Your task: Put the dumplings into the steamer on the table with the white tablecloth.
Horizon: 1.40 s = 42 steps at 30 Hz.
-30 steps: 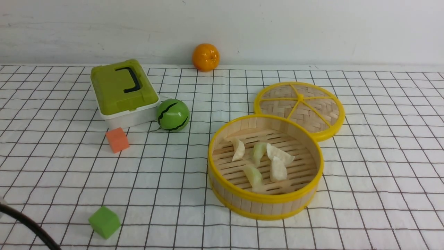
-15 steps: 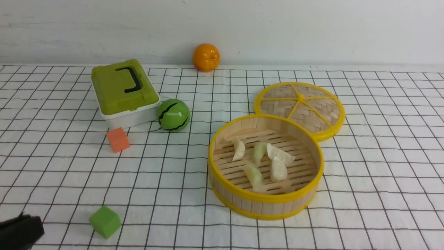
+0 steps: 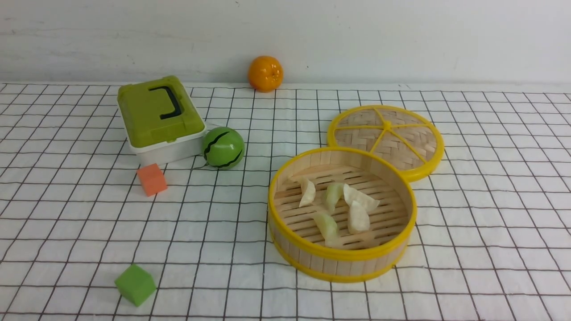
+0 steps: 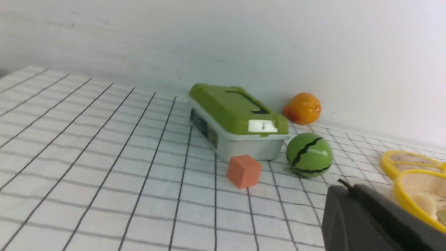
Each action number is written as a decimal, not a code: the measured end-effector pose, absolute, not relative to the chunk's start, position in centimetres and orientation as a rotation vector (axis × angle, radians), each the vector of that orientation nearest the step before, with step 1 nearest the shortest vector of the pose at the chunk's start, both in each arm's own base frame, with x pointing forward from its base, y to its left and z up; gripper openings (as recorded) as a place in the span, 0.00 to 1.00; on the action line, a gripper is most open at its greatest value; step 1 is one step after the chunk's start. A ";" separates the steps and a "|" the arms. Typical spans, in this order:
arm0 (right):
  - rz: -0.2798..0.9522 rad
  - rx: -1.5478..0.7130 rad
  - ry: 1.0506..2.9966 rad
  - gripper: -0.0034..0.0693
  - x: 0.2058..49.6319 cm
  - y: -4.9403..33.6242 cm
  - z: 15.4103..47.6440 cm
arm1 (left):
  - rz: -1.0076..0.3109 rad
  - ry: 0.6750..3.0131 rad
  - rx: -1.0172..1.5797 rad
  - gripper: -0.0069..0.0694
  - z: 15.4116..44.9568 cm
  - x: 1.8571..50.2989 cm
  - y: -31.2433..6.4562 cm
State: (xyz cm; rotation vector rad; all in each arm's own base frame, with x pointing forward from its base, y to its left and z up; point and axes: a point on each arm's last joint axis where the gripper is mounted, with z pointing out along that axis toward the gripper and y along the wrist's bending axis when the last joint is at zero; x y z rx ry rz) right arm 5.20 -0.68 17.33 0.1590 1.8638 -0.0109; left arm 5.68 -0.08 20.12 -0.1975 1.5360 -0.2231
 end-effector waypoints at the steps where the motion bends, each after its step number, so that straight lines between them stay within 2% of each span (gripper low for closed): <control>1: -0.011 0.159 1.864 0.09 5.2 -0.7 17.3 | -0.216 1.546 -0.211 0.07 19.9 5.7 0.0; 17: -0.011 0.159 1.865 0.12 5.2 -0.7 17.3 | -0.090 1.832 -0.248 0.07 17.3 5.3 0.4; 42: -0.012 0.159 1.865 0.17 5.2 -0.7 17.3 | -0.081 1.847 -0.245 0.07 17.1 5.3 0.4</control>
